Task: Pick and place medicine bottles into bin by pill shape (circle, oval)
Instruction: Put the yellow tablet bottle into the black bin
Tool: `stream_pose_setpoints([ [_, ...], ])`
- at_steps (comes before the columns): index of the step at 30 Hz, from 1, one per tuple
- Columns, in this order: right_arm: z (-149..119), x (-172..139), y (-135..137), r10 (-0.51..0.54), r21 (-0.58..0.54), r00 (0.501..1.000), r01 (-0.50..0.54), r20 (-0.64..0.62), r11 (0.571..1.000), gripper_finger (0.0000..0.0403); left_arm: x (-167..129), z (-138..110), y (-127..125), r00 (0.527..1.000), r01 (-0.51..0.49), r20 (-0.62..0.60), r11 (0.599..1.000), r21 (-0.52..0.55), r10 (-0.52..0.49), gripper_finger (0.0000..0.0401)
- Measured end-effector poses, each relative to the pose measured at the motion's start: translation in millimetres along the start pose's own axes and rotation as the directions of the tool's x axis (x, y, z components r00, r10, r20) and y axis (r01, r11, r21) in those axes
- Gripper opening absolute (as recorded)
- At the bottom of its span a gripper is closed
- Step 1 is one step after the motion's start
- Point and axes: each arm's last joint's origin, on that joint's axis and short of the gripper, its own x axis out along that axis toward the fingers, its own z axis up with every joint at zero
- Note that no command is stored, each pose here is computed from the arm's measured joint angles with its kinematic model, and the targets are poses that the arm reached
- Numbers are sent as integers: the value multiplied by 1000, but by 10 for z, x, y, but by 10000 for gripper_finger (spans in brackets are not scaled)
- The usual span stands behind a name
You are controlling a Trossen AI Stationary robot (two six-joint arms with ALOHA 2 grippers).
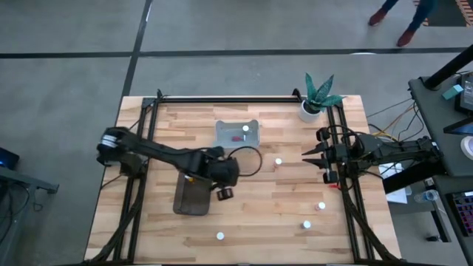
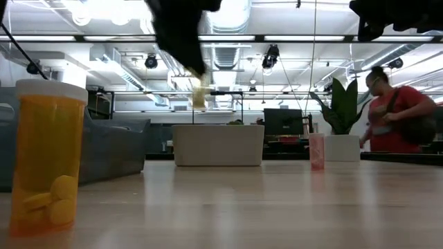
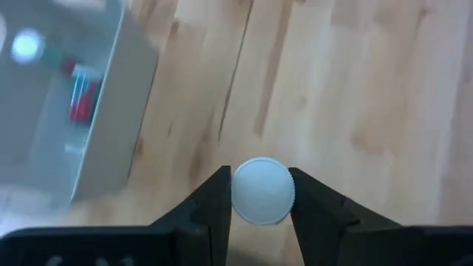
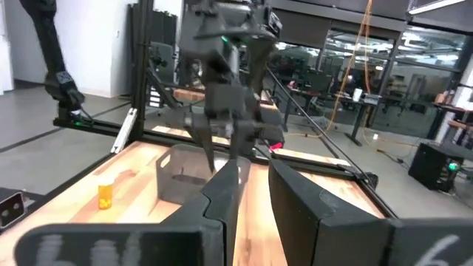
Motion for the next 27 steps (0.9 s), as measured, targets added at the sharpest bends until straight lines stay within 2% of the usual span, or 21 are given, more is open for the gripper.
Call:
stream_pose_setpoints([
  [5, -4, 6, 1, 1, 1, 1000, -1, -4, 1000, 68, -330, -204, -55, 998, -4, -61, 998, -68, 0, 99],
  [10, -6, 9, 1, 1, 5, 1000, -1, -6, 1000, 68, -481, -402, -176, 993, -13, -114, 996, -91, 3, 99],
  [16, -5, 8, 1, 1, 11, 1000, -1, -5, 1000, 68, -482, -629, -344, 988, -14, -155, 999, -48, 6, 98],
  [21, -5, 8, 1, 1, 11, 1000, -1, -5, 1000, 68, -419, -865, -443, 984, -62, -172, 997, -51, 52, 98],
  [27, -5, 8, 1, 1, 14, 1000, -1, -5, 1000, 68, -363, -1087, -398, 984, -137, -127, 987, -82, 126, 98],
])
